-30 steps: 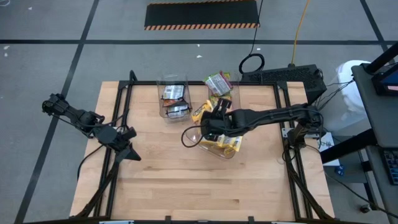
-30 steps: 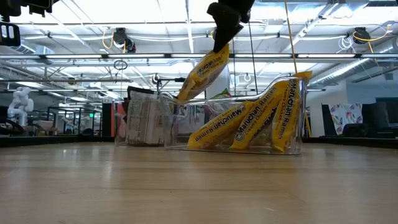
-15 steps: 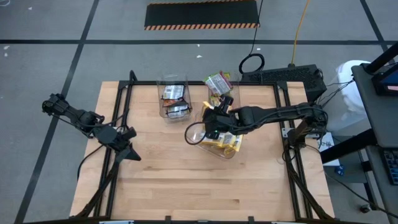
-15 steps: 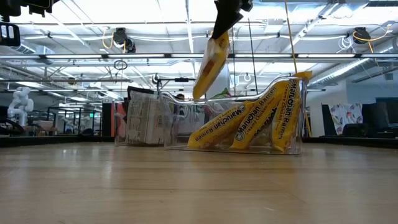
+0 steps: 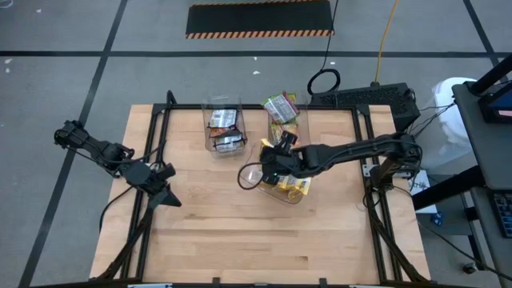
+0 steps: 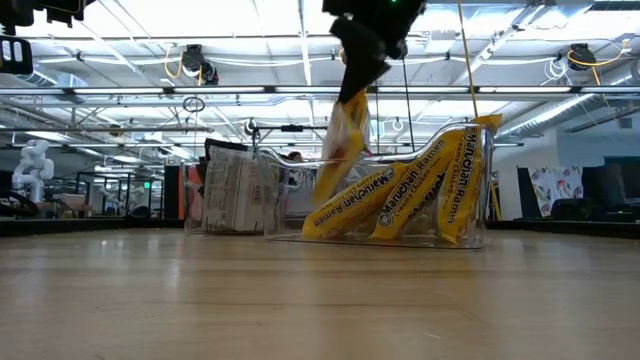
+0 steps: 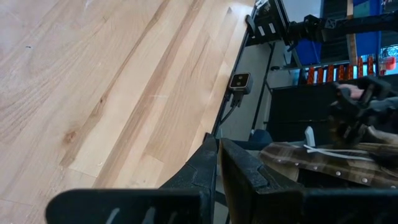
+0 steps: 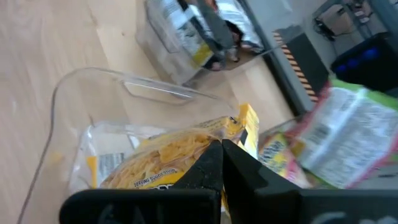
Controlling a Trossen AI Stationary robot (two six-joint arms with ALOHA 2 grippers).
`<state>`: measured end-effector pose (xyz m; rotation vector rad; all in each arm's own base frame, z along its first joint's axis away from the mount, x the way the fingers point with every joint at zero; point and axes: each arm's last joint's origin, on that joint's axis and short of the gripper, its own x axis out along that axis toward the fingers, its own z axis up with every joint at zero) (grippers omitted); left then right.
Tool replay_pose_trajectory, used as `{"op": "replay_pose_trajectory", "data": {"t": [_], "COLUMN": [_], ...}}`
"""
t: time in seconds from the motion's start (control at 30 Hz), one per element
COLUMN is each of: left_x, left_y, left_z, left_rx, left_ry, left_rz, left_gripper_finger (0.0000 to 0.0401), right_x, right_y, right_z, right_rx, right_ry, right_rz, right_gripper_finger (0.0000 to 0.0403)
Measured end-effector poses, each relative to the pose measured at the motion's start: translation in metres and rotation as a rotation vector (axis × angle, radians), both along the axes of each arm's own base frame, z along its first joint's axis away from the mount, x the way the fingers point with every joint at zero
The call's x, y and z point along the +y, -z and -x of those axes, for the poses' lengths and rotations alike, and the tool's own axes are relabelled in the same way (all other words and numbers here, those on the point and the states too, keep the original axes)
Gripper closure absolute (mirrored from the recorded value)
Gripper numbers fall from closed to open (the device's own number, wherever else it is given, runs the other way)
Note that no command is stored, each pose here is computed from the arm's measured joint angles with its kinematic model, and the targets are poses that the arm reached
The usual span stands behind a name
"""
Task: Sort Maruchan noodles
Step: Put the yellow noodle pack into the bottom transparent bin
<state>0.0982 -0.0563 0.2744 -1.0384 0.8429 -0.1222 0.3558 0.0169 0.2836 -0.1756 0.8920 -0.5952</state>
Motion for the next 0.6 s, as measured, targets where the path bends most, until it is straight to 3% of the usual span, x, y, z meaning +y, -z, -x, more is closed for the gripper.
{"op": "replay_pose_trajectory", "data": {"t": [0.27,0.6], "left_x": [0.000,0.000], "left_y": [0.000,0.000], "left_z": [0.000,0.000], "left_rx": [0.003,0.003], "left_ry": [-0.002,-0.003], "left_rz": [0.003,0.004], "left_gripper_finger": [0.0375,0.0375], "right_x": [-0.005,-0.007], "right_y": [0.022,0.026], "right_z": [-0.006,-0.005], "right_rx": [-0.107,-0.099], "right_ry": [0.015,0.026], "right_rz": [-0.013,0.003], "right_gripper_finger": [0.0403,0.0403]}}
